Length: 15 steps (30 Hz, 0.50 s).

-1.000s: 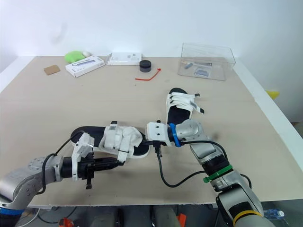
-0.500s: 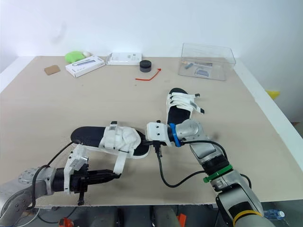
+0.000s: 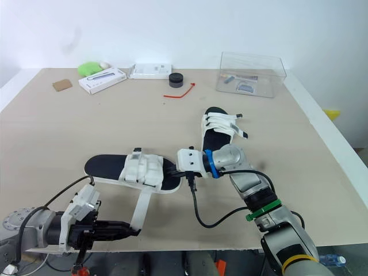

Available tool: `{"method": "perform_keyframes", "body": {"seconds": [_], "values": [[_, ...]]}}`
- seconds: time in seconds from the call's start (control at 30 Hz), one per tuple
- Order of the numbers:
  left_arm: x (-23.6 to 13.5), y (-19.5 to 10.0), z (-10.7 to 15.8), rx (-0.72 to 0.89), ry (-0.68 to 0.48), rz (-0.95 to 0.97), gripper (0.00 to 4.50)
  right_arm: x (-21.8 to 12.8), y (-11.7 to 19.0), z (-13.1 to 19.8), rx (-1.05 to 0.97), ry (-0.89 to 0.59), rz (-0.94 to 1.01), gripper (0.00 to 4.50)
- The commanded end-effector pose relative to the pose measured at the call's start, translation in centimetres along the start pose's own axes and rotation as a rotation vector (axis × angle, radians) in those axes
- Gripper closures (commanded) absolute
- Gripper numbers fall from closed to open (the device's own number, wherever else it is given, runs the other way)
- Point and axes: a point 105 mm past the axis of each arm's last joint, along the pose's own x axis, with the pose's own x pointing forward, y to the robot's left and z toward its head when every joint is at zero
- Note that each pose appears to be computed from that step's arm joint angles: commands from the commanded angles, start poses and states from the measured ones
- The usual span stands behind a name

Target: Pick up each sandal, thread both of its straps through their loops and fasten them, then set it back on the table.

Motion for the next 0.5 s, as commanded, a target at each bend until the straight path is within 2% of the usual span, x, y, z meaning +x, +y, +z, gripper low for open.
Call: {"method": "perform_keyframes", "body": {"seconds": [0.03, 0.37, 0.47, 0.5], "values": [[0.0, -0.2, -0.8, 0.019, 0.038, -0.014, 4.45, -0.1, 0.3, -1.5, 0.029, 0.063, 0.015, 4.5], [0.3, 2.0, -1.3, 0.06, 0.008, 0.092, 4.45, -0.1, 0.5, -1.4, 0.025, 0.061, 0.022, 4.5], [0.5, 1.7, -1.5, 0.094, 0.025, 0.072, 3.59, -0.1, 0.5, -1.4, 0.025, 0.062, 0.024, 4.5], [0.6, 1.6, -1.5, 0.11, 0.029, 0.069, 3.13, -0.1, 0.5, -1.4, 0.025, 0.062, 0.024, 4.5]]}}
